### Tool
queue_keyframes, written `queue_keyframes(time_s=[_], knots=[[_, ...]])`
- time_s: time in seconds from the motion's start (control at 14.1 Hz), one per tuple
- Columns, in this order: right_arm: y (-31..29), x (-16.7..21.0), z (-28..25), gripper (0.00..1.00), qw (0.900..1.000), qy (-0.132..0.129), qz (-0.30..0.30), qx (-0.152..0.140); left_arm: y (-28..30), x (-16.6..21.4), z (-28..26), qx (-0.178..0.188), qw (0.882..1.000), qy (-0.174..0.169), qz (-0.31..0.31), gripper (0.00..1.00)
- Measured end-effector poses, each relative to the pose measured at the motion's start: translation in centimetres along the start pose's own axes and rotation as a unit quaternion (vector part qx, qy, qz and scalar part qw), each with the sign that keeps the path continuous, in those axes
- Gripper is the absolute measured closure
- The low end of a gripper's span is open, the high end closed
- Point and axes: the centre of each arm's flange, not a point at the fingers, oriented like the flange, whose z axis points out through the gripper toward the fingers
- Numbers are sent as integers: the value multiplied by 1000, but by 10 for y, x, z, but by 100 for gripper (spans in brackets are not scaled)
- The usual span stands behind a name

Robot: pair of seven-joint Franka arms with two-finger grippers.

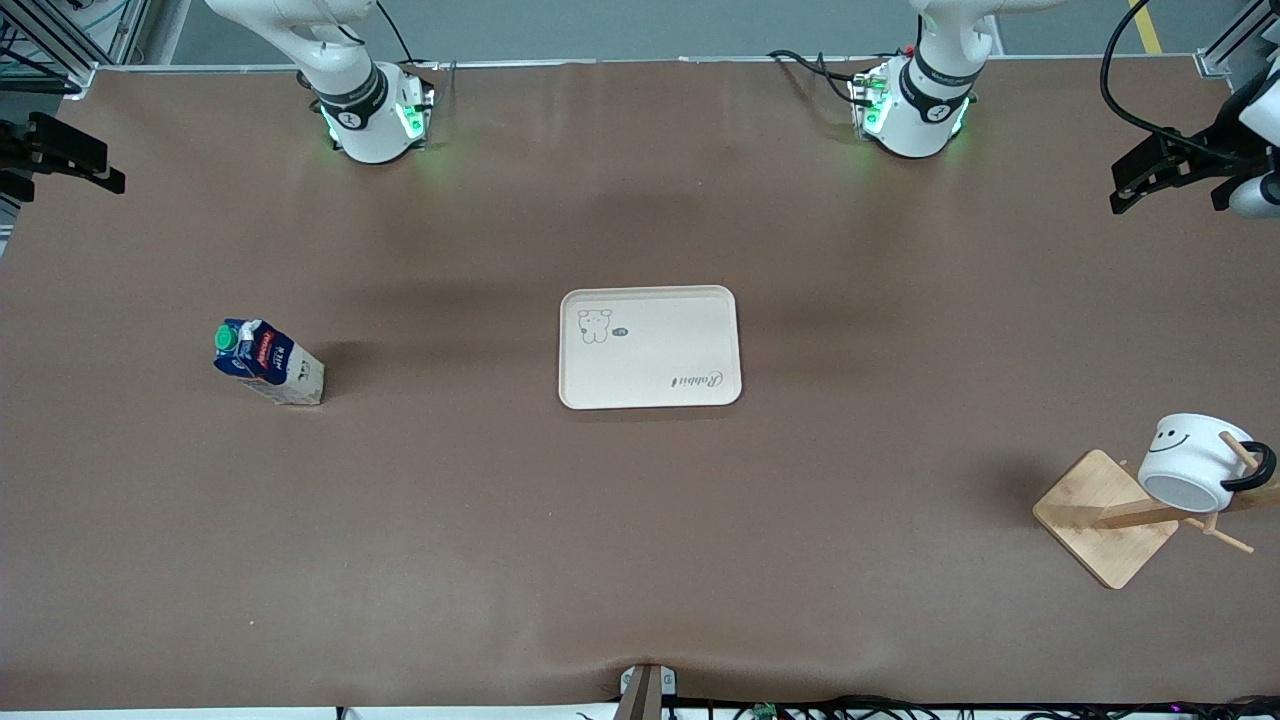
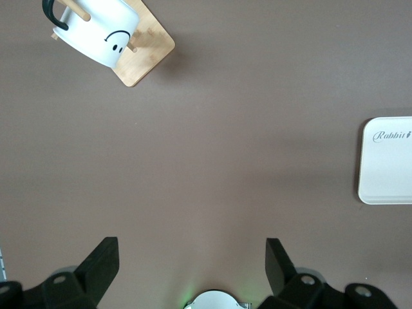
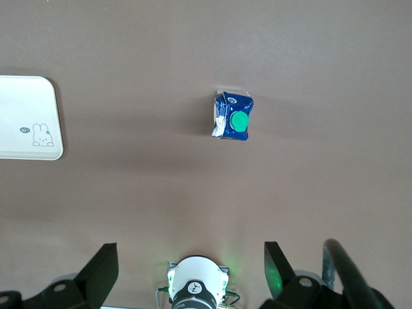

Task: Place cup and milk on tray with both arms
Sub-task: 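Move the left gripper toward the white mug on the wooden stand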

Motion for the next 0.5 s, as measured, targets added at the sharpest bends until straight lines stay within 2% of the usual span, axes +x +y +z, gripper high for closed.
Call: queue_keyframes(time_s=[0.5], knots=[[1,-1,1,0,1000,-4,1,1,-2,1,1,0,1000,-1,-2,0]])
